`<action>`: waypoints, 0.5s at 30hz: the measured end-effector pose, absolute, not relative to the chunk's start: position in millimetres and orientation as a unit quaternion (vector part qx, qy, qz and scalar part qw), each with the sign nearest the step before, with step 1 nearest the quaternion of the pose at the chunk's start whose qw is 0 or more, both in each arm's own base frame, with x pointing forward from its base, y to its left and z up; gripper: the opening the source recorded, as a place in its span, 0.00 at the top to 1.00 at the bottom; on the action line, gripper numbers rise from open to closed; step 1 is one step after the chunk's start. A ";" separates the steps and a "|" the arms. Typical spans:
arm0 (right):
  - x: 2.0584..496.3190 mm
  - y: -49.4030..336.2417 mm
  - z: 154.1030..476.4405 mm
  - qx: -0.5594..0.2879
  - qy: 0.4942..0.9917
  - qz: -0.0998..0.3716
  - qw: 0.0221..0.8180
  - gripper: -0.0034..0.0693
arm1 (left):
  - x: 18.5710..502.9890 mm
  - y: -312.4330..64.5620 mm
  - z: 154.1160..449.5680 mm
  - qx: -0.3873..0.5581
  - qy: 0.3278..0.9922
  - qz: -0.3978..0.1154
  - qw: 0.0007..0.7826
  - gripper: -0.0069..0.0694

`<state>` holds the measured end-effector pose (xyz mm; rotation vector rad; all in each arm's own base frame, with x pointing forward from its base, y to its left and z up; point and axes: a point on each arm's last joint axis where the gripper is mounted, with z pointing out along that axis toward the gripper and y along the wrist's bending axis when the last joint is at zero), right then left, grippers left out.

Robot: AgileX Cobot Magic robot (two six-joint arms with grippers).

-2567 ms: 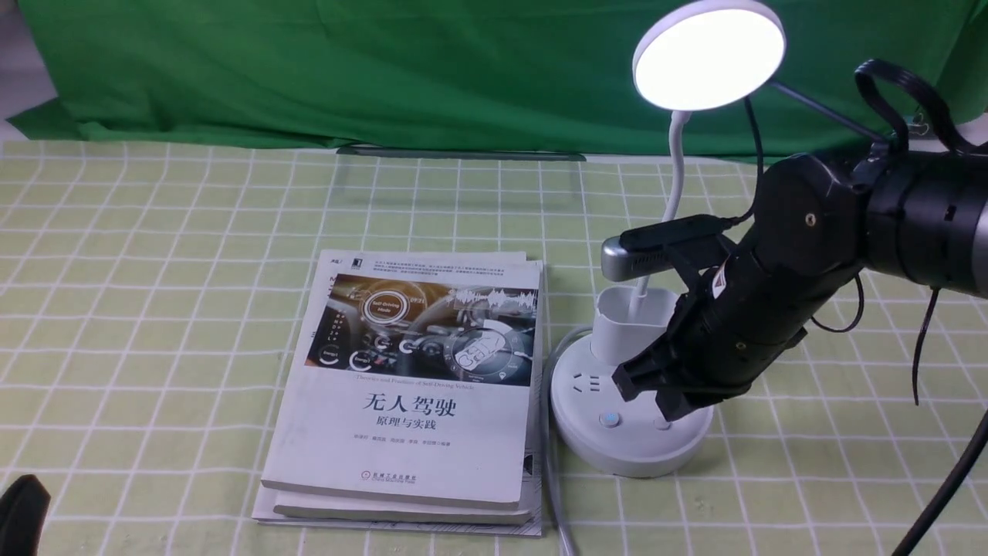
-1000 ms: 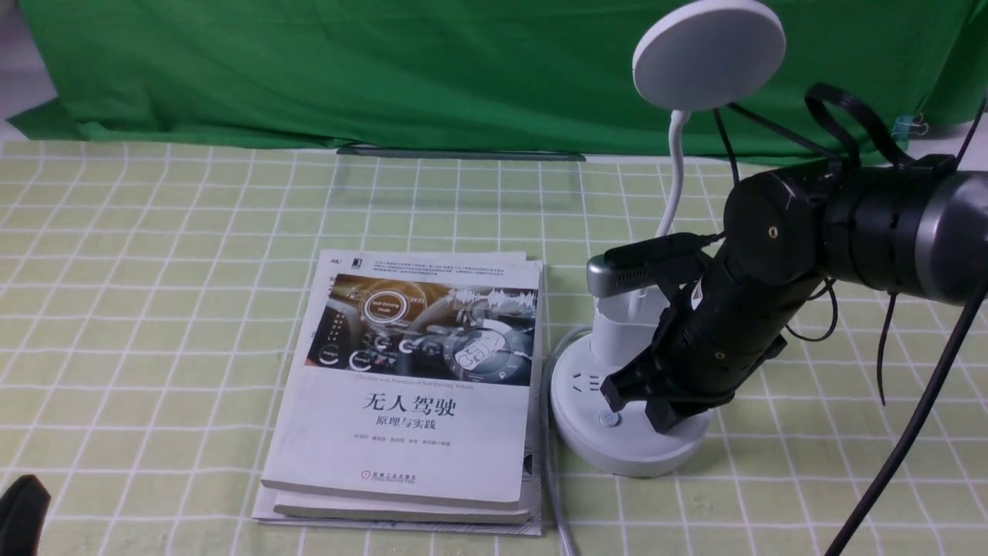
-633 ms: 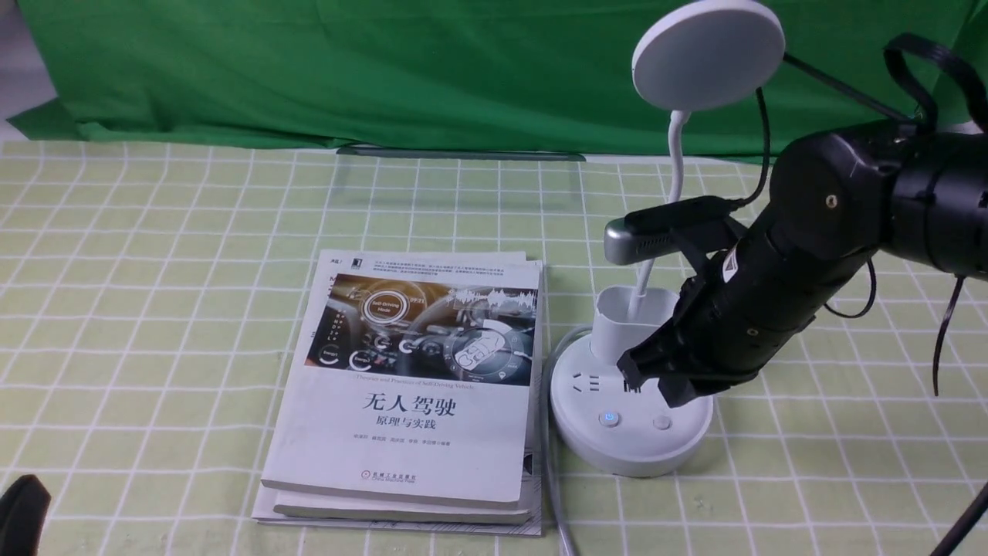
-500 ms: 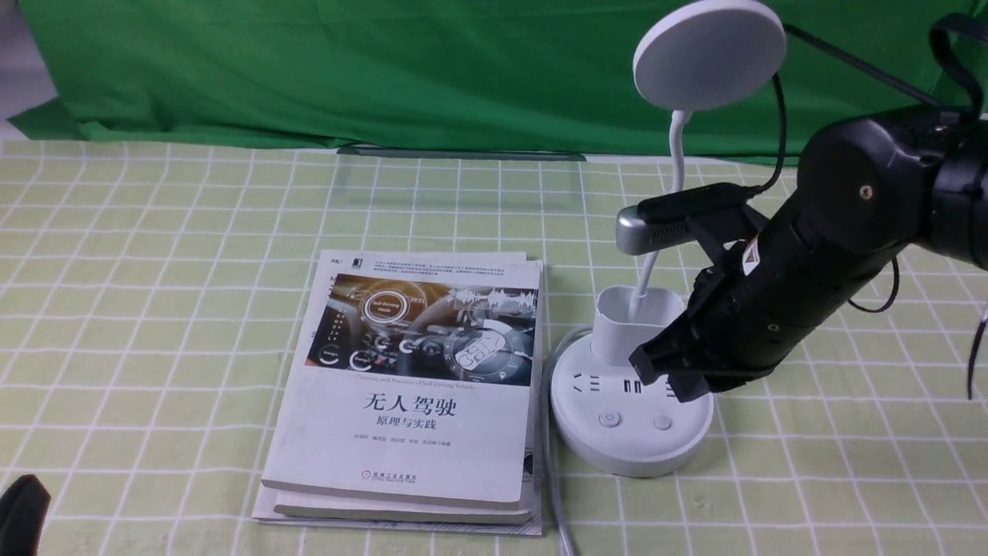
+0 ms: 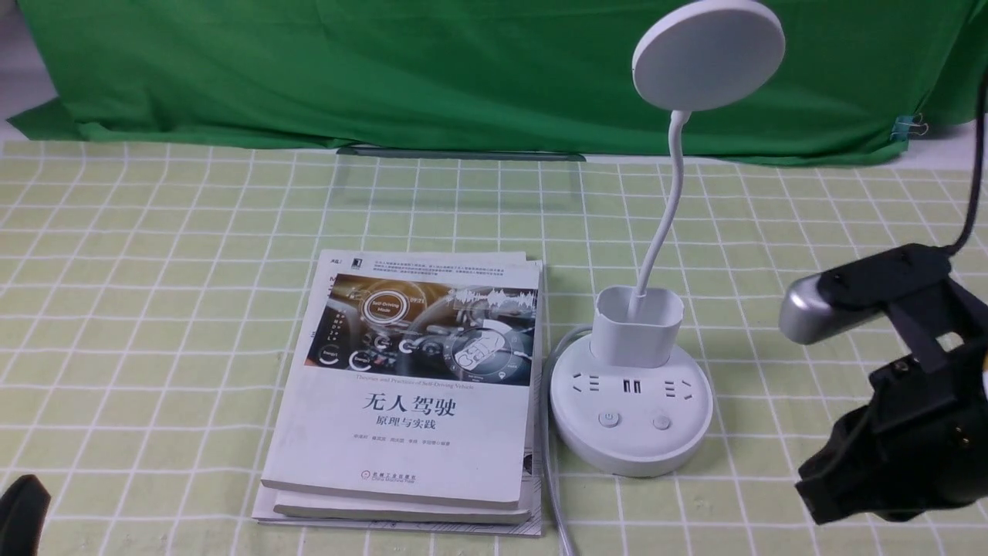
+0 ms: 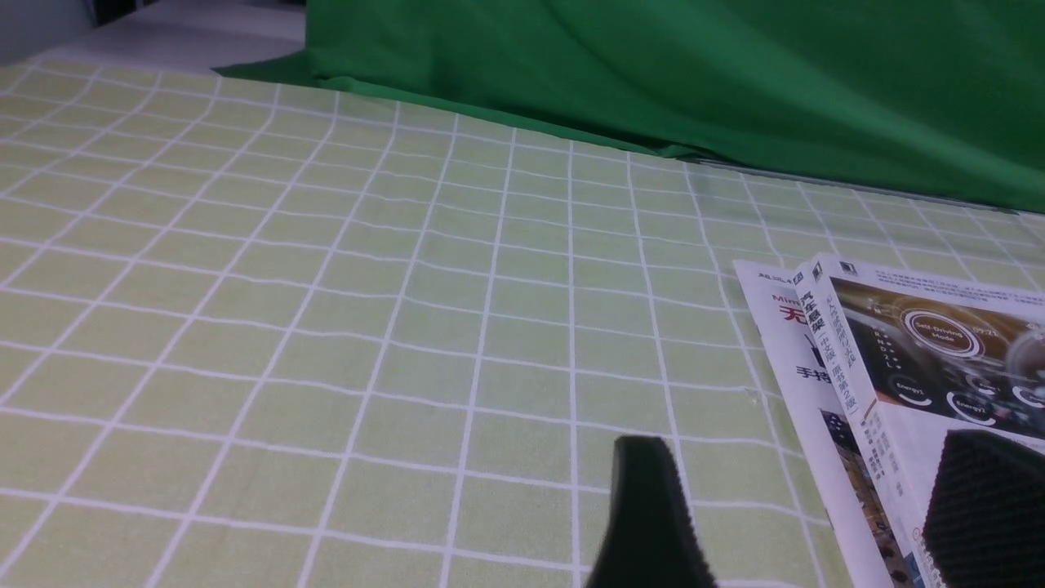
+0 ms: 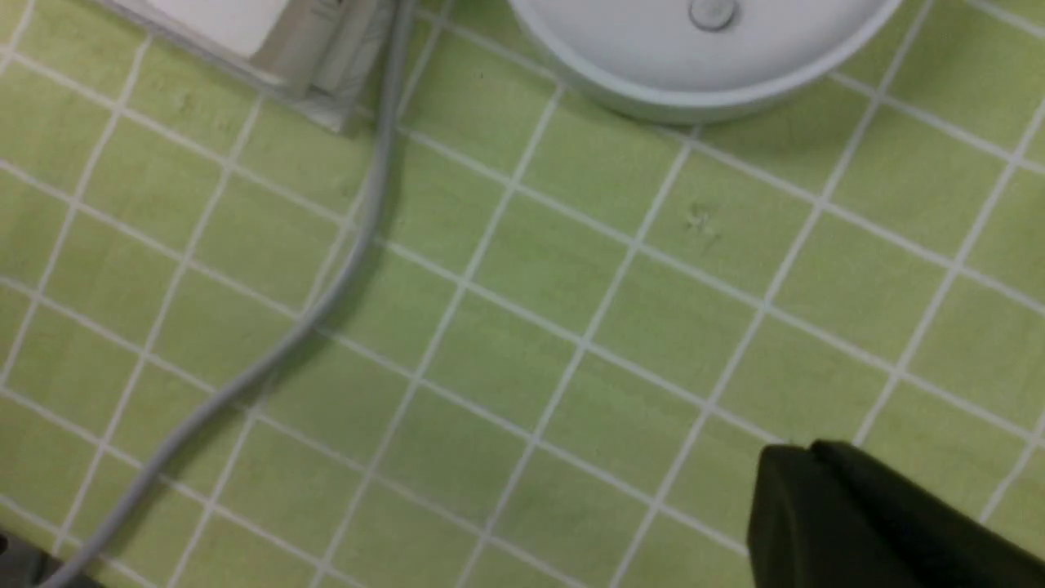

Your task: Turn off the desk lamp on the green coffee tablecloth by hand.

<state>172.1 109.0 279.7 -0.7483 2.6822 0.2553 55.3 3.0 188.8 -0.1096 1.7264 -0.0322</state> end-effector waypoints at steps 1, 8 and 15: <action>166.9 106.0 285.8 -0.263 0.941 0.094 0.189 0.88 | 55.3 3.0 188.8 -0.048 0.759 -0.014 0.649 0.37; 160.7 102.0 302.3 -0.259 0.926 0.110 0.253 0.87 | 55.3 3.0 188.8 -0.048 0.759 -0.014 0.649 0.37; 143.8 84.4 304.1 -0.256 0.906 0.097 0.322 0.90 | 55.3 3.0 188.8 -0.048 0.759 -0.014 0.649 0.37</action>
